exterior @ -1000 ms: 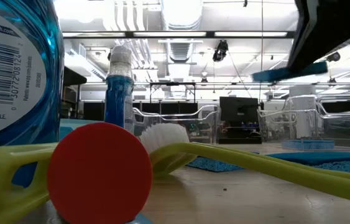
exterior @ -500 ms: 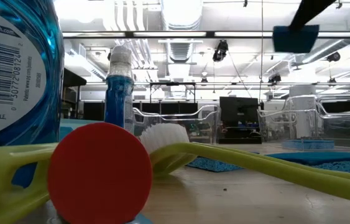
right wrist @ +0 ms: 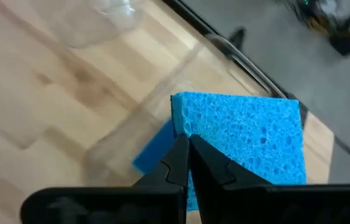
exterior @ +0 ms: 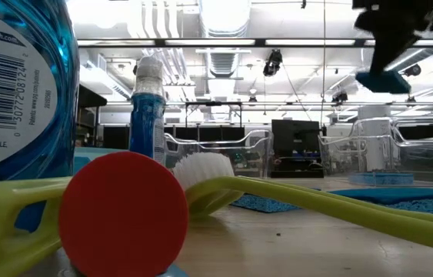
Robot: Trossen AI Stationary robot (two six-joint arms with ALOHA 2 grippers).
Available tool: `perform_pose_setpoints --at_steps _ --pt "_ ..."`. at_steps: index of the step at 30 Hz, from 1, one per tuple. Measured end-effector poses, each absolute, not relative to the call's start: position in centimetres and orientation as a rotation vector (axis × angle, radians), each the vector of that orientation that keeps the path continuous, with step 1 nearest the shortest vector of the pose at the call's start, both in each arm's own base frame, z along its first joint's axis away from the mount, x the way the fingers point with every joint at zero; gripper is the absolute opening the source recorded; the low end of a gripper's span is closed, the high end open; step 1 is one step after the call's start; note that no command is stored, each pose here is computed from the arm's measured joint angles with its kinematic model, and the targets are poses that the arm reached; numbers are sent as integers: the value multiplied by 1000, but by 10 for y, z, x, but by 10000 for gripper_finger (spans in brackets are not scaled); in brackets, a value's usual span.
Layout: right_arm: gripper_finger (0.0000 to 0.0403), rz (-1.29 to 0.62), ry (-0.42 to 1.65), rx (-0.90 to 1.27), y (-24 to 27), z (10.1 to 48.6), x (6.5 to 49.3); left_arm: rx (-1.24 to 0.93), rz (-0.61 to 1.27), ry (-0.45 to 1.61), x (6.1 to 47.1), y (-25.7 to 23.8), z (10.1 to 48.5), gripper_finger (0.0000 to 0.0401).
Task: Pick & Place Kitchen Sink Supplies
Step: Put the blue sponge in the right transparent bin
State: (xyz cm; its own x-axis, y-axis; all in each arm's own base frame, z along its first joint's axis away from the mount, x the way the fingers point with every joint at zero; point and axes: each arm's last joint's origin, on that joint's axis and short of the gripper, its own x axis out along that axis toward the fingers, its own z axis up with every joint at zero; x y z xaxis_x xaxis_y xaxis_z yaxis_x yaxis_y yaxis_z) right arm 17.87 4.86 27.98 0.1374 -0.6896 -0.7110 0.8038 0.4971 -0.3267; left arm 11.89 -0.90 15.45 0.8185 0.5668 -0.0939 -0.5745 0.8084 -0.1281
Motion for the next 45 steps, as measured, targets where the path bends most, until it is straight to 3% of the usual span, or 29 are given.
perform_pose_setpoints --at_steps 22,34,45 --pt "8 -1202 1013 505 -46 238 192 -153 611 53 119 -9 154 0" --pt "8 -879 1349 191 -43 199 187 -151 611 56 119 -9 154 0" --pt "8 -673 1437 84 -39 198 188 -150 611 57 119 -9 154 0"
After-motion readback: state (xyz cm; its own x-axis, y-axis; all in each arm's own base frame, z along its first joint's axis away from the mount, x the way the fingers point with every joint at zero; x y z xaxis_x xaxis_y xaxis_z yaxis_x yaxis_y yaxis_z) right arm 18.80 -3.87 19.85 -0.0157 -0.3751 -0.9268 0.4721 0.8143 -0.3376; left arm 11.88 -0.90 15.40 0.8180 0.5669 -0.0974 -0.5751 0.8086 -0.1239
